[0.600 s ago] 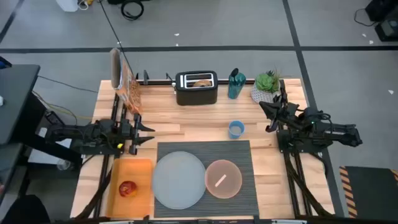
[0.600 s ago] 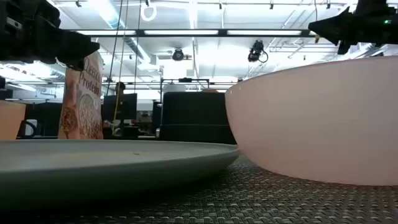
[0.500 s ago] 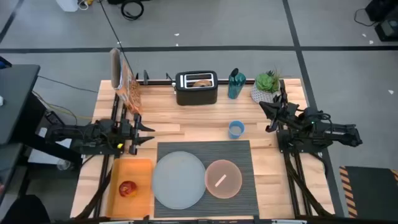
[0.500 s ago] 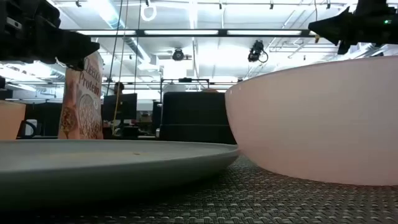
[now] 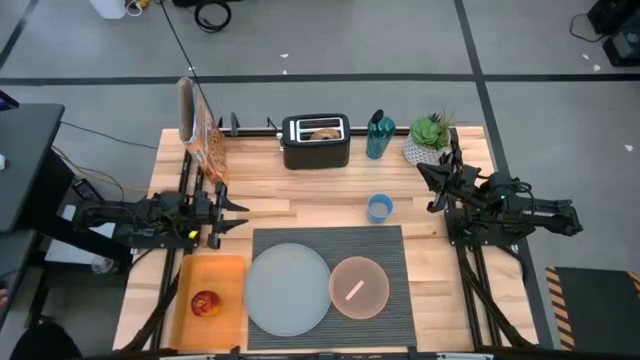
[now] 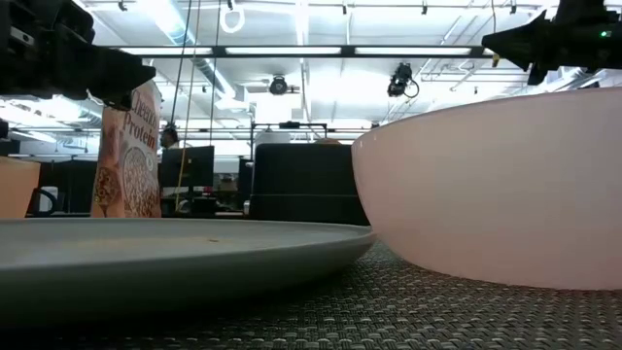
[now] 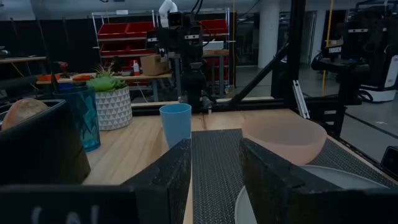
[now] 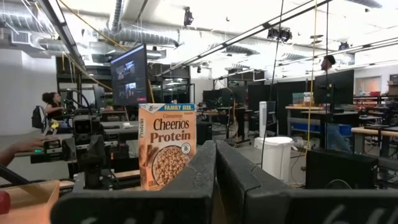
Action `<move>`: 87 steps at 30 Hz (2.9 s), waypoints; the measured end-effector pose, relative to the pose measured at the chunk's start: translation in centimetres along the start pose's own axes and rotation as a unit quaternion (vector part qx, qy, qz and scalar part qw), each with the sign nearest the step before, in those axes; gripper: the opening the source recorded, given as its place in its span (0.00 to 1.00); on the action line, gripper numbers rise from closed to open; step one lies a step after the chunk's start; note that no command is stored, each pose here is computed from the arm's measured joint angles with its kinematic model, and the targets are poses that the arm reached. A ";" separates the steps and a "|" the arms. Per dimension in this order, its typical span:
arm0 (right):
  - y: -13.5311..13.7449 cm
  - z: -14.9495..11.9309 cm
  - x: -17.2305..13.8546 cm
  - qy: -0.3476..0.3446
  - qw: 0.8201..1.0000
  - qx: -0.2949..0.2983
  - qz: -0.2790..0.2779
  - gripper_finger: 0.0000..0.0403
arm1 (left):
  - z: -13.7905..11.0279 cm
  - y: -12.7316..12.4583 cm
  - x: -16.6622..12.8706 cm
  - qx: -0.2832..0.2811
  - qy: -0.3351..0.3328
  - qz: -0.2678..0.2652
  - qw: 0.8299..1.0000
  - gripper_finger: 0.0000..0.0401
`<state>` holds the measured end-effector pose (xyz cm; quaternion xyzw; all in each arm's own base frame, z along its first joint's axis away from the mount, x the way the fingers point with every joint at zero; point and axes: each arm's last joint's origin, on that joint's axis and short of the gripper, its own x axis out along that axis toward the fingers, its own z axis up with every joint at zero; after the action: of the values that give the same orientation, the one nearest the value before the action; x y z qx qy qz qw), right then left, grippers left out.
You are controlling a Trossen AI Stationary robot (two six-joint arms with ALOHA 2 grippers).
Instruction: Arrange a breakfast setting
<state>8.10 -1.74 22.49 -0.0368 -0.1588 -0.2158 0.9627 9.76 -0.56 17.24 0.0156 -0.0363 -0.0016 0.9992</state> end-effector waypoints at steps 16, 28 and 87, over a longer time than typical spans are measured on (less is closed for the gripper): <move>0.0 0.0 0.0 0.000 1.000 0.000 0.000 0.04 | 0.0 0.0 0.0 0.000 0.000 0.000 1.000 0.36; 0.0 0.0 0.0 0.000 1.000 0.000 0.000 0.04 | 0.0 0.0 0.0 0.000 0.000 0.000 1.000 0.36; -0.4 2.0 -0.2 -0.098 0.991 0.092 -0.029 0.04 | 16.1 -1.4 0.7 -0.116 0.039 0.171 0.978 0.35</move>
<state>7.18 -1.77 24.28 0.0352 -0.2728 -0.2231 0.9352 9.26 -2.46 33.30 -0.1066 0.0009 0.1658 0.9804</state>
